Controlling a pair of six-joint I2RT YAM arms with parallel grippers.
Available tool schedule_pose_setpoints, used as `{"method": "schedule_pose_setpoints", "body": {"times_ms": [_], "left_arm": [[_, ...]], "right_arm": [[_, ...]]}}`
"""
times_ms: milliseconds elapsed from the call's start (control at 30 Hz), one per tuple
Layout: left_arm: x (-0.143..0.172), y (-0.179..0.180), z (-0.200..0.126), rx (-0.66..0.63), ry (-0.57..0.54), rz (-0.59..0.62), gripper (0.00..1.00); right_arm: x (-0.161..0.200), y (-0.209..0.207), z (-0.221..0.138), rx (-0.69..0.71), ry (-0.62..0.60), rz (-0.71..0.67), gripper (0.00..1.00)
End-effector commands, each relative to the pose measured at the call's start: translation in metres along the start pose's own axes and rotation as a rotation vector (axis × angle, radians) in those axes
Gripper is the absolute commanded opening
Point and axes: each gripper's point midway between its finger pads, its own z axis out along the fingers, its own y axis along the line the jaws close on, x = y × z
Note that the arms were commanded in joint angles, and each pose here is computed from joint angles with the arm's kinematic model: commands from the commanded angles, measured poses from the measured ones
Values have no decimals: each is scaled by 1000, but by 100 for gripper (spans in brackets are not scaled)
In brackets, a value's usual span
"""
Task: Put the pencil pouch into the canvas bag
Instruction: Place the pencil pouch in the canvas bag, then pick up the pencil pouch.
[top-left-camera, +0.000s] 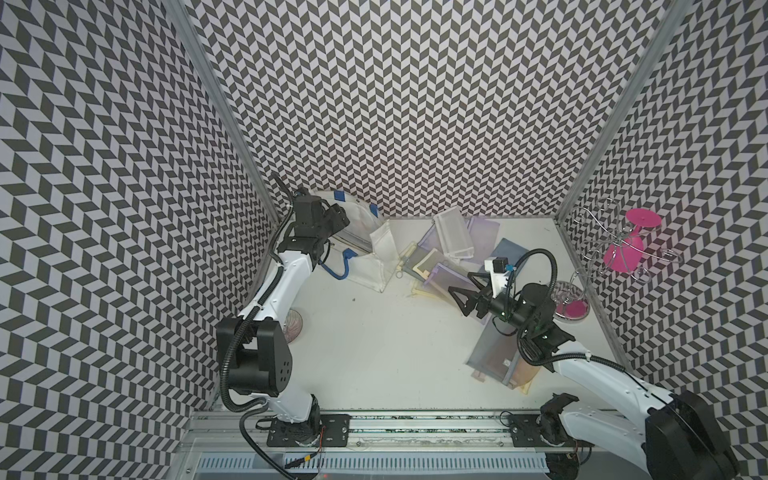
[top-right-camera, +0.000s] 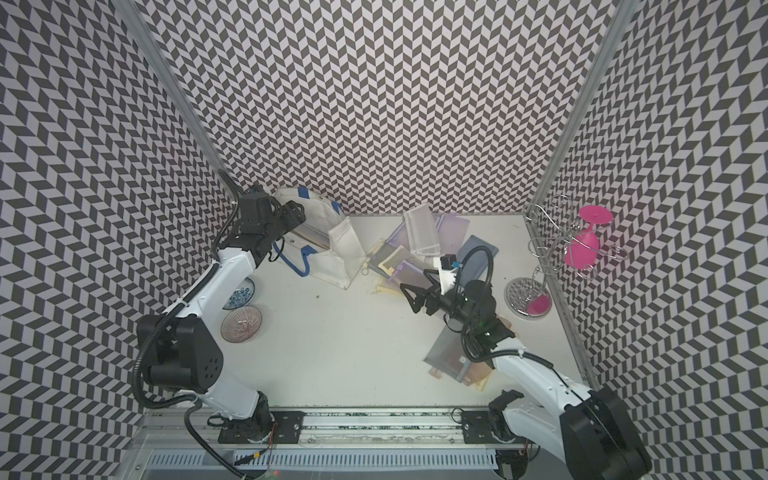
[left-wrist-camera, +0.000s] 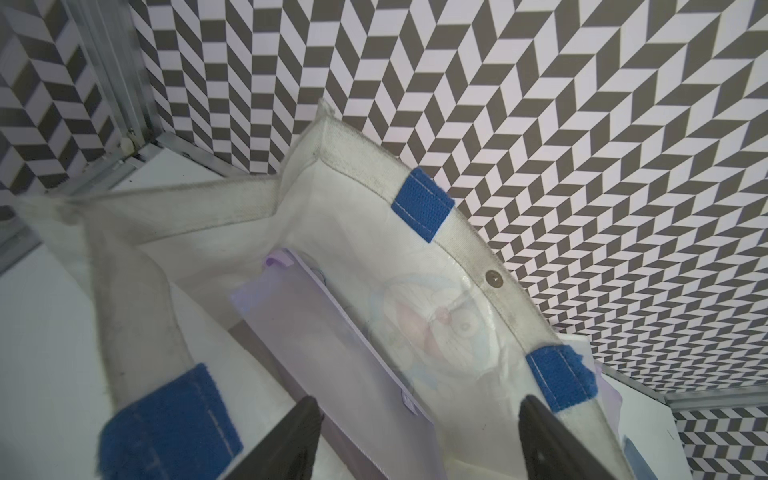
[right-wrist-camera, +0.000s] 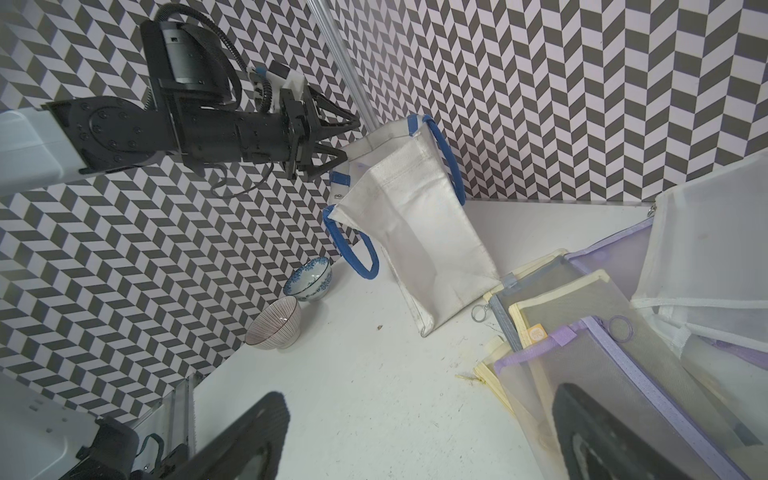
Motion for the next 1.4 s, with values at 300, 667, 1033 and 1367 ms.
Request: {"method": "schedule_pose_setpoints", "body": {"times_ms": [300,667,1033,1367], "left_arm": [[63,-87,-119,153,15,315,79],[273,-138,-183,599,329,179,80],[336,-132,-130,608,536,70,75],[352,-140,-77,531,528,36,68]], "right_arm": [[10,-21,14,77,64,10,100],[26,-67,22,199,121,75,98],[49,-143,73,199,325,201,95],[94,-154,52,184,349,302,91]]}}
